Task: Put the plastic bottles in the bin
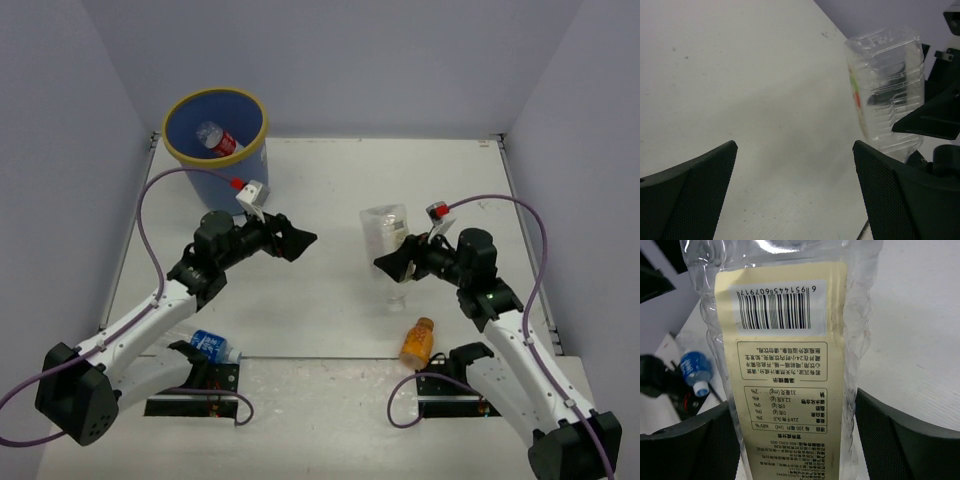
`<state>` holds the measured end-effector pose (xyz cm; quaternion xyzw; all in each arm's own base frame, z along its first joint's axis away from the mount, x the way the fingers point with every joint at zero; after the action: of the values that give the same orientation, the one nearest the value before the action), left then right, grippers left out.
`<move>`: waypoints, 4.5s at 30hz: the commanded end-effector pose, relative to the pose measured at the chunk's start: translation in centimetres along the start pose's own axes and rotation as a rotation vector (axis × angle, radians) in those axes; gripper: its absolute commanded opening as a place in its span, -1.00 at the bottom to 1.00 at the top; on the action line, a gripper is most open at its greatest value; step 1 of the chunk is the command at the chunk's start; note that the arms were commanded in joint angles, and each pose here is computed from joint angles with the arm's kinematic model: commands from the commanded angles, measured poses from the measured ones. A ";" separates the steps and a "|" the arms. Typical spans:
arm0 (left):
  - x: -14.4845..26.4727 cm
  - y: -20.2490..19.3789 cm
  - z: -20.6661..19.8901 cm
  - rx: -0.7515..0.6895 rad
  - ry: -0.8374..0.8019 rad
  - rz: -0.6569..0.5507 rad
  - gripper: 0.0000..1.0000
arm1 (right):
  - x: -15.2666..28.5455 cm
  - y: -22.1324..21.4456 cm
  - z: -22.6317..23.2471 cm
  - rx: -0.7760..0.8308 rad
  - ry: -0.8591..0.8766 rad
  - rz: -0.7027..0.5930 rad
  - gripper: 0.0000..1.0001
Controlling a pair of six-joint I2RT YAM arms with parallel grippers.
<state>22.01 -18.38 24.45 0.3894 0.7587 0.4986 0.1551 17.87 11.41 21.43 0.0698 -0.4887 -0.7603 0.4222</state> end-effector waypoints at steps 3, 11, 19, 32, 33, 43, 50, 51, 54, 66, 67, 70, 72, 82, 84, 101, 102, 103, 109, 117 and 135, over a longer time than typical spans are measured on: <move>-0.8 0.5 -4.2 -0.035 -0.254 -0.056 1.00 | -1.2 -1.1 3.1 0.129 0.297 0.096 -0.64; -2.0 -1.3 -6.8 -0.119 -0.495 0.005 1.00 | -1.2 -1.3 4.8 0.147 0.514 0.137 -0.77; -2.4 -1.1 -7.7 -0.148 -0.595 -0.031 1.00 | -0.1 -1.5 6.0 0.156 0.649 0.156 -0.95; -3.5 -1.6 -8.6 -0.153 -0.690 -0.034 1.00 | 0.1 -2.0 6.7 0.188 0.815 0.198 -1.00; -3.7 -1.6 -8.5 -0.149 -0.678 -0.029 1.00 | 0.2 -1.9 6.8 0.196 0.817 0.193 -1.00; -4.1 -2.0 -10.4 -0.208 -0.783 -0.018 0.82 | -0.4 -1.7 6.6 0.156 0.776 0.206 -1.00; -4.1 -1.7 -10.8 -0.236 -0.760 -0.038 -0.95 | -0.6 -1.4 6.4 0.141 0.699 0.192 -1.00; -4.2 -1.5 -10.7 -0.235 -0.733 -0.045 -0.99 | -0.6 -1.4 6.3 0.139 0.688 0.190 -1.00; -4.0 -1.3 -10.5 -0.236 -0.695 -0.068 -1.00 | -0.6 -1.3 6.2 0.136 0.650 0.177 -1.00; -2.4 2.0 -7.0 -0.239 -0.195 -0.239 -1.00 | 0.4 -0.2 5.2 0.118 0.328 0.073 0.97; -2.3 2.1 -6.8 -0.247 -0.166 -0.241 -1.00 | 0.8 -0.1 5.4 0.125 0.325 0.056 0.97; -2.4 2.3 -6.1 -0.252 -0.096 -0.249 -1.00 | 1.3 0.2 5.6 0.124 0.301 0.025 0.97; -2.4 2.8 -5.6 -0.248 -0.031 -0.261 -1.00 | 1.6 0.3 5.3 0.115 0.250 0.009 0.97; -0.7 14.5 -5.4 -0.332 0.289 -0.500 -1.00 | 2.4 1.4 3.5 0.024 -0.037 -0.162 0.97; -0.2 18.1 -5.3 -0.336 0.332 -0.565 -1.00 | 2.4 1.5 2.8 -0.012 -0.111 -0.188 0.97; 1.8 33.2 5.9 -0.441 0.953 -0.892 -1.00 | 1.6 1.4 0.6 -0.068 -0.303 -0.174 0.97; 1.9 33.1 6.8 -0.425 1.006 -0.892 -1.00 | 1.6 1.3 0.5 -0.070 -0.312 -0.174 0.97; 1.4 32.8 7.9 -0.428 1.043 -0.868 -1.00 | 1.6 1.3 0.4 -0.073 -0.322 -0.177 0.97; -0.6 32.2 11.6 -0.455 1.099 -0.676 0.99 | 1.4 1.1 0.5 -0.051 -0.291 -0.143 0.97; 0.8 31.0 8.8 -0.462 0.921 -0.571 1.00 | 0.4 0.4 1.7 0.047 -0.085 -0.060 0.97; 8.2 15.7 0.3 -0.184 0.309 -0.401 1.00 | -5.3 -2.8 7.4 0.251 0.203 0.167 0.97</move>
<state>27.47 -8.08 44.28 0.0621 0.7567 0.6334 0.1494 15.45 17.20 19.64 0.0797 -0.5229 -0.6828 0.5040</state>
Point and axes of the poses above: each gripper's point midway between its finger pads, its own x axis back along the fingers, its own z axis along the line the jaws close on, y = z × x, the point moved 8 cm from there along x, back along the fingers
